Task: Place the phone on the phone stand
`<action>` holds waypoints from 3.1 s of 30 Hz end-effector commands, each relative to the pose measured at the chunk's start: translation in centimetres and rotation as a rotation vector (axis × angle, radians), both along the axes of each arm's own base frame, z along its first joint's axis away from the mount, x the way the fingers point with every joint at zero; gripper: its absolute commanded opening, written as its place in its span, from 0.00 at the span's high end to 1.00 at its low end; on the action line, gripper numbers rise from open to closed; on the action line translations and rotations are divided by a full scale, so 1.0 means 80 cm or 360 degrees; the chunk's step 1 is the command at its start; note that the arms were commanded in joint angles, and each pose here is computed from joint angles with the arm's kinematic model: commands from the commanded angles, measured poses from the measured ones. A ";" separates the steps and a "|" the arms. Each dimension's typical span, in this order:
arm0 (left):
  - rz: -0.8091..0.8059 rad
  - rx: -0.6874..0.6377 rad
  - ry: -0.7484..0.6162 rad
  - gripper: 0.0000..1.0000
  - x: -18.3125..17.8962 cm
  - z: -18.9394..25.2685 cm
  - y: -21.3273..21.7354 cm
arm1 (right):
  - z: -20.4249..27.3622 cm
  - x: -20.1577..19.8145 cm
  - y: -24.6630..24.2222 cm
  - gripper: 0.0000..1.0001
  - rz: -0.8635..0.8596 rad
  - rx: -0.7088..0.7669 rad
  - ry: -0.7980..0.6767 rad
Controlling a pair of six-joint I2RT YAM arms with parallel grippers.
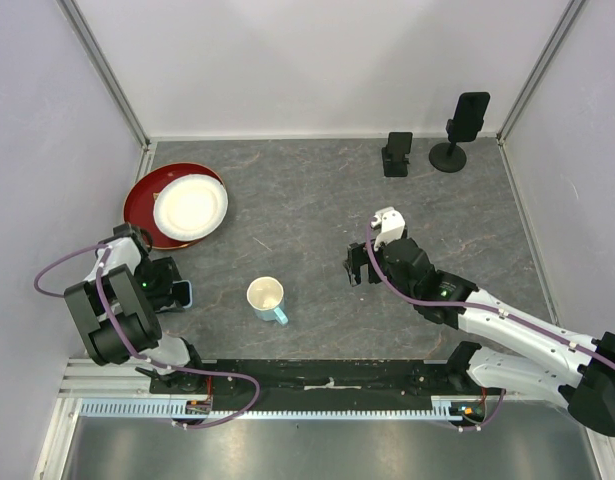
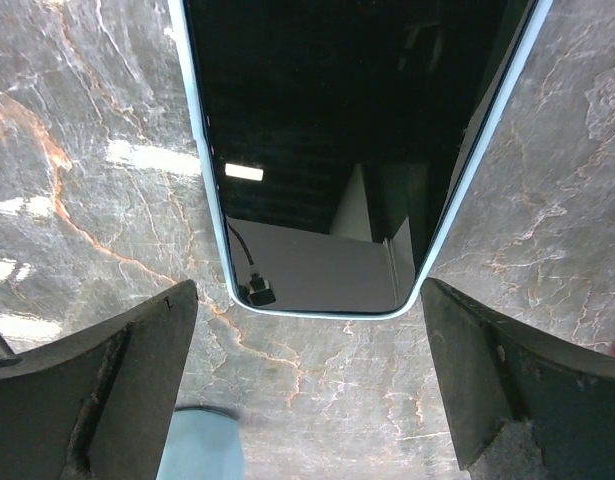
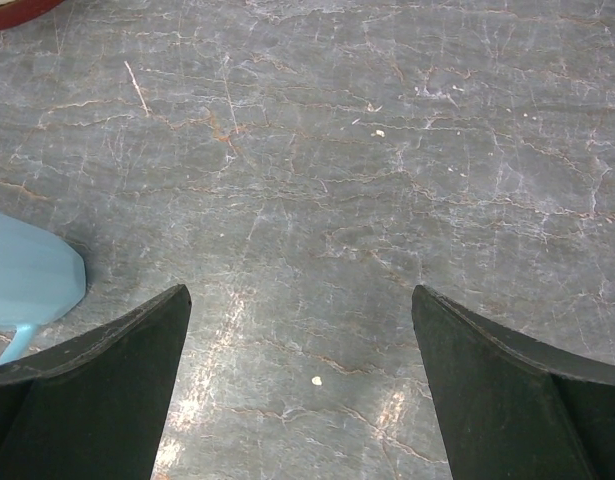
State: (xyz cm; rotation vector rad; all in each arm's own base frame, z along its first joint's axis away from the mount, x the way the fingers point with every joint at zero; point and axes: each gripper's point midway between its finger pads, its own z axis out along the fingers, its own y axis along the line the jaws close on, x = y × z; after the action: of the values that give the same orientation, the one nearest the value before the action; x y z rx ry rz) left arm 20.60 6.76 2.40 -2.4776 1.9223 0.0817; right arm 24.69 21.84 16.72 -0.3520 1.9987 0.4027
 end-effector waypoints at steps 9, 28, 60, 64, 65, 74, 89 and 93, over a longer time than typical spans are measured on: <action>0.0114 0.0042 -0.0015 0.00 0.005 -0.019 0.009 | 0.010 0.002 0.005 0.02 0.0006 0.0038 -0.0058; 0.0113 0.0179 -0.0004 0.62 -0.017 -0.030 0.018 | 0.005 0.003 0.006 0.02 0.0004 0.0018 -0.0044; -0.1059 0.0522 -0.1969 0.98 0.097 0.309 -0.082 | -0.030 0.011 0.015 0.02 0.0061 0.0005 0.0113; -0.1516 0.0635 -0.2198 0.98 0.102 0.375 -0.156 | -0.035 0.012 0.019 0.02 0.0096 0.0054 0.0175; -0.1640 0.0658 -0.2233 0.98 0.103 0.382 -0.174 | -0.033 0.012 0.020 0.02 0.0103 0.0071 0.0180; -0.2661 0.0551 -0.2252 0.98 0.071 0.360 -0.380 | 0.025 0.026 -0.011 0.02 -0.0016 0.0443 0.0142; -0.3188 0.0598 -0.2142 0.98 0.027 0.313 -0.494 | 0.171 0.001 -0.022 0.02 0.0054 0.1020 -0.0081; -0.3206 0.0554 -0.2159 0.98 0.018 0.306 -0.496 | 0.165 -0.002 0.014 0.03 0.0241 0.1113 0.0062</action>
State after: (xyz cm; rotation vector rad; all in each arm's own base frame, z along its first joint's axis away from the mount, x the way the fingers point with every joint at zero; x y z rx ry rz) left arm 21.33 -31.99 21.73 0.4904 2.1995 -0.7180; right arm 25.11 20.17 27.25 -0.0058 1.7864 0.9620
